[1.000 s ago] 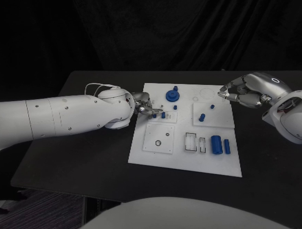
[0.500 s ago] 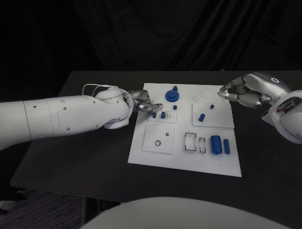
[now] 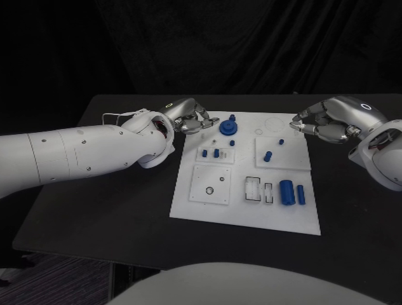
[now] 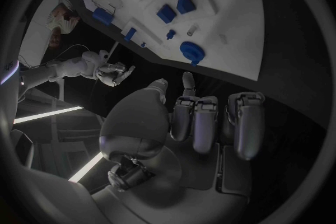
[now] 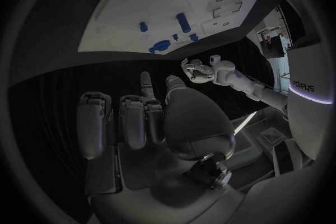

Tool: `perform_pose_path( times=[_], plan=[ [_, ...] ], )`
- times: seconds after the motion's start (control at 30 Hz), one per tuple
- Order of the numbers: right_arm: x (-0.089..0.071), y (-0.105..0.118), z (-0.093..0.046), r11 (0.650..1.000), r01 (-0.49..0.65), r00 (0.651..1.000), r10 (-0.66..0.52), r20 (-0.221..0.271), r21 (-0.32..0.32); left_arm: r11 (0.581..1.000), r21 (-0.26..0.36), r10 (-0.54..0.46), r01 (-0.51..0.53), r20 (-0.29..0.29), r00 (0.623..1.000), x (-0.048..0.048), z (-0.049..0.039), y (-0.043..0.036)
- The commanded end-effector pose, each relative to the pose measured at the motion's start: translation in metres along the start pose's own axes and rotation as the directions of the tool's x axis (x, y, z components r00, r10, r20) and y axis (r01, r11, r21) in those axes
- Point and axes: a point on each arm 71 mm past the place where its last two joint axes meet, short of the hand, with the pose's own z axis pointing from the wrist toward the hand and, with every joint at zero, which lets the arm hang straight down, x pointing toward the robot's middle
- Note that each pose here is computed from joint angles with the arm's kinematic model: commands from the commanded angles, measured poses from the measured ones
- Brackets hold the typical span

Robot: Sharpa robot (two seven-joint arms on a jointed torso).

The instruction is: Assemble the parts on the task board

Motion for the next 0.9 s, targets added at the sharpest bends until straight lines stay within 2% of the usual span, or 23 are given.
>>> perform_pose_path(
  times=[0.03,0.2,0.33,0.5,0.67,0.8,0.9],
  plan=[
    [0.001,-0.002,0.000,1.000,0.005,1.000,-0.005,0.001,0.020,0.977,0.210,0.001,-0.022,0.102,0.995,-0.0073,0.0020,-0.0109],
    [0.001,-0.002,0.000,1.000,0.005,1.000,-0.005,0.001,0.019,0.958,0.284,0.031,-0.045,0.053,0.998,-0.0056,0.0102,-0.0072],
    [0.001,-0.002,0.000,1.000,0.005,1.000,-0.005,0.002,0.019,0.946,0.316,0.062,-0.065,0.019,0.998,-0.0038,0.0142,-0.0050],
    [0.001,-0.002,0.000,1.000,0.005,1.000,-0.005,0.002,0.019,0.906,0.386,0.200,-0.173,-0.029,0.979,0.0028,0.0170,-0.0062],
    [0.001,-0.001,0.000,1.000,0.004,1.000,-0.004,0.003,0.015,0.876,0.432,0.279,-0.214,-0.092,0.956,0.0104,0.0214,-0.0076],
    [0.001,-0.001,0.000,1.000,0.003,1.000,-0.003,0.004,0.014,0.863,0.451,0.298,-0.227,-0.092,0.950,0.0116,0.0237,-0.0083],
    [0.001,-0.002,-0.001,1.000,0.003,1.000,-0.003,0.005,0.017,0.835,0.480,0.337,-0.268,-0.062,0.939,0.0117,0.0252,-0.0099]
  ],
)
